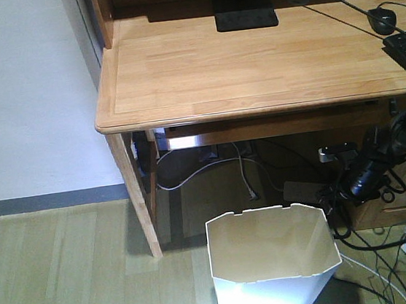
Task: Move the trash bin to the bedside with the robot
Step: 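Lower the right gripper down to the rim of the white bin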
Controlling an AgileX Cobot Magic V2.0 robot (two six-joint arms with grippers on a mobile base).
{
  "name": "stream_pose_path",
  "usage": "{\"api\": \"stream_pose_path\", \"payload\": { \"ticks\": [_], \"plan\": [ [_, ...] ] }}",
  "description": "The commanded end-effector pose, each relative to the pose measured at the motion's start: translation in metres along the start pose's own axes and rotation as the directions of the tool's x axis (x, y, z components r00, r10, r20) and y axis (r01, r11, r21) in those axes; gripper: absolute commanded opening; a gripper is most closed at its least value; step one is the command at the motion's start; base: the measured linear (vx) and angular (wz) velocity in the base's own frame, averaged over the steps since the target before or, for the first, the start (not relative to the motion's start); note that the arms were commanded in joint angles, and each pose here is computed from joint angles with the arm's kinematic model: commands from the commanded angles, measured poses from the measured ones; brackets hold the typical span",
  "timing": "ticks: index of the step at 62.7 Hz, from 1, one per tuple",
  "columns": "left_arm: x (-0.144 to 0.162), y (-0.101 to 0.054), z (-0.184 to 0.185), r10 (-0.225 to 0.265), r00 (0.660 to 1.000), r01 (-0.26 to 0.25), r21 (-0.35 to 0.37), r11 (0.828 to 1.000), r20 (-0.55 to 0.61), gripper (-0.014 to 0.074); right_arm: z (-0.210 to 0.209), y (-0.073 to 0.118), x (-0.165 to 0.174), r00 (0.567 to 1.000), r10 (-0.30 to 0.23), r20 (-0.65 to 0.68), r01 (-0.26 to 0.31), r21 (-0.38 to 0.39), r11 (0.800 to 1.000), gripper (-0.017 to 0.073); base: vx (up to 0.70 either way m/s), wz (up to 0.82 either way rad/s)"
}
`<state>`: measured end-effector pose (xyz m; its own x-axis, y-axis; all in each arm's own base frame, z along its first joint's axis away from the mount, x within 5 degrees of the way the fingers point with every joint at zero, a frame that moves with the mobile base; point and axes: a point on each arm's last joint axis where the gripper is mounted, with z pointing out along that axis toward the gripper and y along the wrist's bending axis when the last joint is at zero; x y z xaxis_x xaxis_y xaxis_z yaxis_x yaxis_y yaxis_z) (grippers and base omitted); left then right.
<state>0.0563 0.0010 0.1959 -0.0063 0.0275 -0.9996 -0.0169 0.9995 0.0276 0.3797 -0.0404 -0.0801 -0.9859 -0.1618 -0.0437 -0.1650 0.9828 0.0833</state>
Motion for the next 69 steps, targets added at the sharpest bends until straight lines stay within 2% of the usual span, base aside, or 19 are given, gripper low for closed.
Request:
{"api": "stream_pose_path", "payload": {
  "ticks": [1,21,30,40,48,53,58,65,69],
  "plan": [
    [-0.003,0.0,0.0,-0.023,0.997,0.023,0.001,1.0,0.07,-0.0006,-0.01,-0.006,-0.019,0.998,-0.011,0.067,0.01,0.021,1.0,0.0512,0.0,0.0],
    [-0.003,0.0,0.0,-0.023,0.997,0.023,0.001,1.0,0.07,-0.0006,0.046,-0.007,-0.02,0.999,0.02,0.033,-0.019,-0.028,0.999,0.0512,0.0,0.0],
    [-0.003,0.0,0.0,-0.023,0.997,0.023,0.001,1.0,0.07,-0.0006,0.076,-0.006,-0.016,0.997,0.071,-0.003,-0.071,-0.072,0.995,0.0512,0.0,0.0],
    [-0.003,0.0,0.0,-0.023,0.997,0.023,0.001,1.0,0.07,-0.0006,0.105,-0.004,-0.012,0.994,0.082,-0.071,-0.091,-0.123,0.988,0.0512,0.0,0.0],
    [-0.003,0.0,0.0,-0.023,0.997,0.023,0.001,1.0,0.07,-0.0006,0.119,-0.003,-0.011,0.989,0.099,-0.105,-0.114,-0.145,0.983,0.0479,0.0,0.0],
    [-0.003,0.0,0.0,-0.023,0.997,0.023,0.001,1.0,0.07,-0.0006,0.123,-0.003,-0.012,0.989,0.098,-0.114,-0.115,-0.156,0.981,0.041,0.0,0.0],
    [-0.003,0.0,0.0,-0.023,0.997,0.023,0.001,1.0,0.07,-0.0006,0.122,-0.004,-0.016,0.989,0.093,-0.115,-0.111,-0.164,0.98,0.0258,0.0,0.0],
    [-0.003,0.0,0.0,-0.023,0.997,0.023,0.001,1.0,0.07,-0.0006,0.117,-0.004,-0.021,0.991,0.086,-0.107,-0.103,-0.169,0.98,-0.0007,0.0,0.0],
    [-0.003,0.0,0.0,-0.023,0.997,0.023,0.001,1.0,0.07,-0.0006,0.114,-0.004,-0.024,0.992,0.089,-0.094,-0.104,-0.174,0.979,-0.0014,0.0,0.0]
  ]
}}
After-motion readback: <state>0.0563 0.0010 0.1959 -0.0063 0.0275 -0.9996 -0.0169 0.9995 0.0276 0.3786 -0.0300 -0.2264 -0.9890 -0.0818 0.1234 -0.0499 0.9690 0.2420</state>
